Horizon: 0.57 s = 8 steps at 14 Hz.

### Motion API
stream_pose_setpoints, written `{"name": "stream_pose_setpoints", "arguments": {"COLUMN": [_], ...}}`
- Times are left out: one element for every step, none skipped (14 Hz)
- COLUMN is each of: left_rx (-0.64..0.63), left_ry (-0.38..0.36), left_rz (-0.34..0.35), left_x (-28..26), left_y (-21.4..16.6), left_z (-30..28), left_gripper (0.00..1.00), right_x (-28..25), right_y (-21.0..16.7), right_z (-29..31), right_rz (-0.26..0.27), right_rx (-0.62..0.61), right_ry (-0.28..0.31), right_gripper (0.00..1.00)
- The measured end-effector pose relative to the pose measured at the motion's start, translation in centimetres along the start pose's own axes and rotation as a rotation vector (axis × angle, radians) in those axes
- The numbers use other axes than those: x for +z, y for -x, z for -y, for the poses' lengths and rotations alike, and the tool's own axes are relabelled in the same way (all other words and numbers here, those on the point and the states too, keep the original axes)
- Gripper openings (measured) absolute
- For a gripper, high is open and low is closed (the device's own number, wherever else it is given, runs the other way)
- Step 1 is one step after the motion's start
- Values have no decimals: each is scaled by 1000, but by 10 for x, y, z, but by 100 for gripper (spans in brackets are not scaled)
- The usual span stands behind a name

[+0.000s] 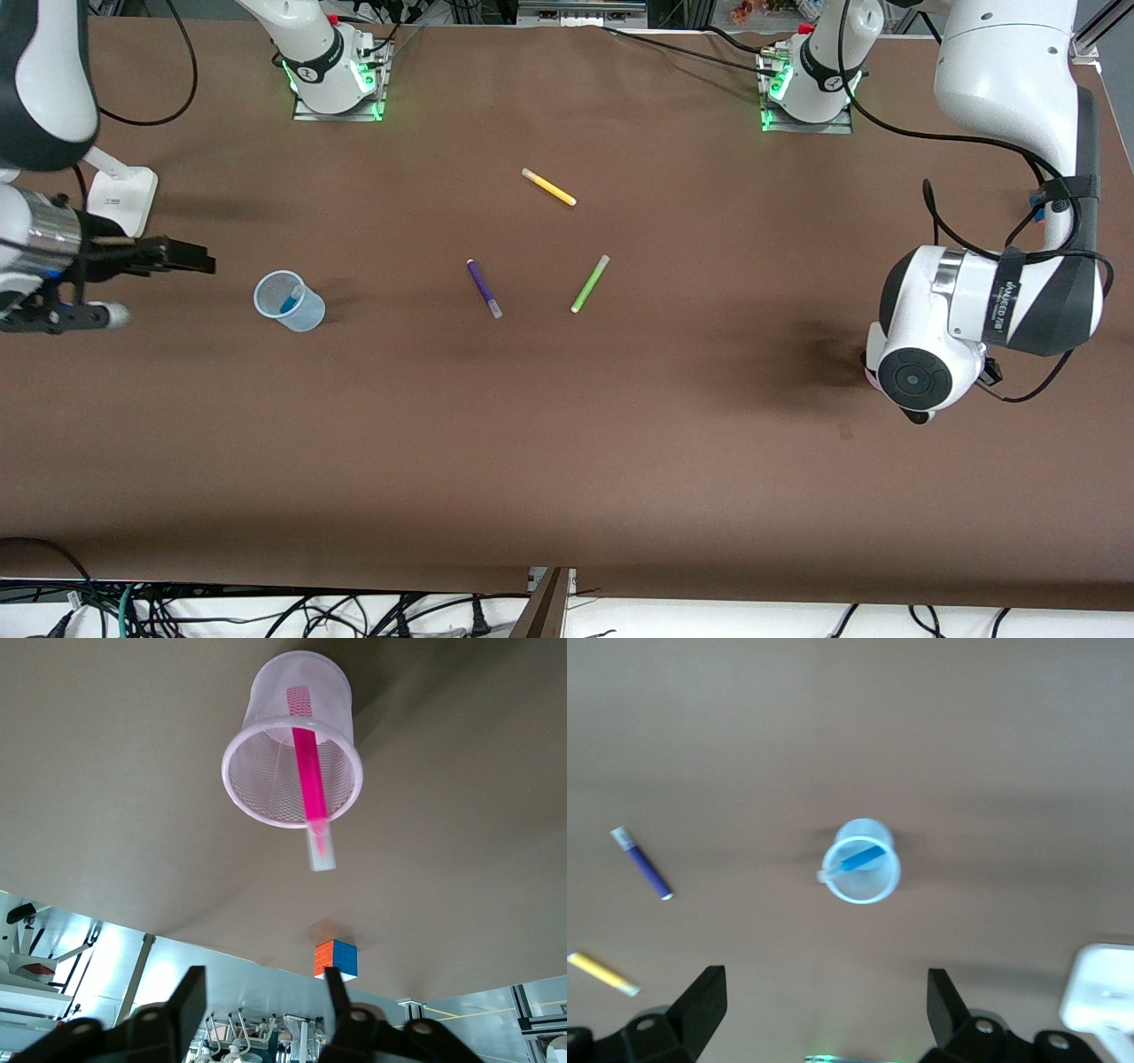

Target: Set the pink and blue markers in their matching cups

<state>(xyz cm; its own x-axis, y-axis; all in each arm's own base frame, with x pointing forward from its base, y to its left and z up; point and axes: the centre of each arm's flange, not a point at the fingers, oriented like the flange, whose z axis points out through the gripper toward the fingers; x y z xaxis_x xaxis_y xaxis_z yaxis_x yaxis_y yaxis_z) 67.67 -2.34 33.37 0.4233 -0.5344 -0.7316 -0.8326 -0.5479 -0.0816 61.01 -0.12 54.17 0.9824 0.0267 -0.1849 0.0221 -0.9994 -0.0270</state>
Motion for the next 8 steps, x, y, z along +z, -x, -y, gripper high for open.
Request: {"name": "stream_pose_setpoints", "arguments": {"left_rx": [-6,-20,-46,-99,-177,-257,-321,-366], "left_ry": [18,53,89,125,166,203,229,250], "left_rz": [-23,-68,-125,-183,-238,-285,-320,-353], "left_x": [-2,-8,-19,-33,-48,-63,-76,-89], "left_y": [0,1,6,15,26,39,51,61], "left_z": [-1,-3,-5,-7,-9,-12,-16,-20], "left_gripper": [77,85,96,100,100,100,100,100], "right_x": [-15,-28,-39,-48,-56,-62,-67,-69], "right_y": [11,22,33,43,51,58,65,72], "right_z": [-5,-8,-9,-9,-10,-10,-11,-11], "right_rz": [-24,-45,-63,-79,-93,-104,-106,-98], "right_rx": [5,8,10,11,12,15,23,40], "right_ry": [37,58,66,70,71,71,71,69], "right_gripper": [100,100,100,100,100,100,100,100]}}
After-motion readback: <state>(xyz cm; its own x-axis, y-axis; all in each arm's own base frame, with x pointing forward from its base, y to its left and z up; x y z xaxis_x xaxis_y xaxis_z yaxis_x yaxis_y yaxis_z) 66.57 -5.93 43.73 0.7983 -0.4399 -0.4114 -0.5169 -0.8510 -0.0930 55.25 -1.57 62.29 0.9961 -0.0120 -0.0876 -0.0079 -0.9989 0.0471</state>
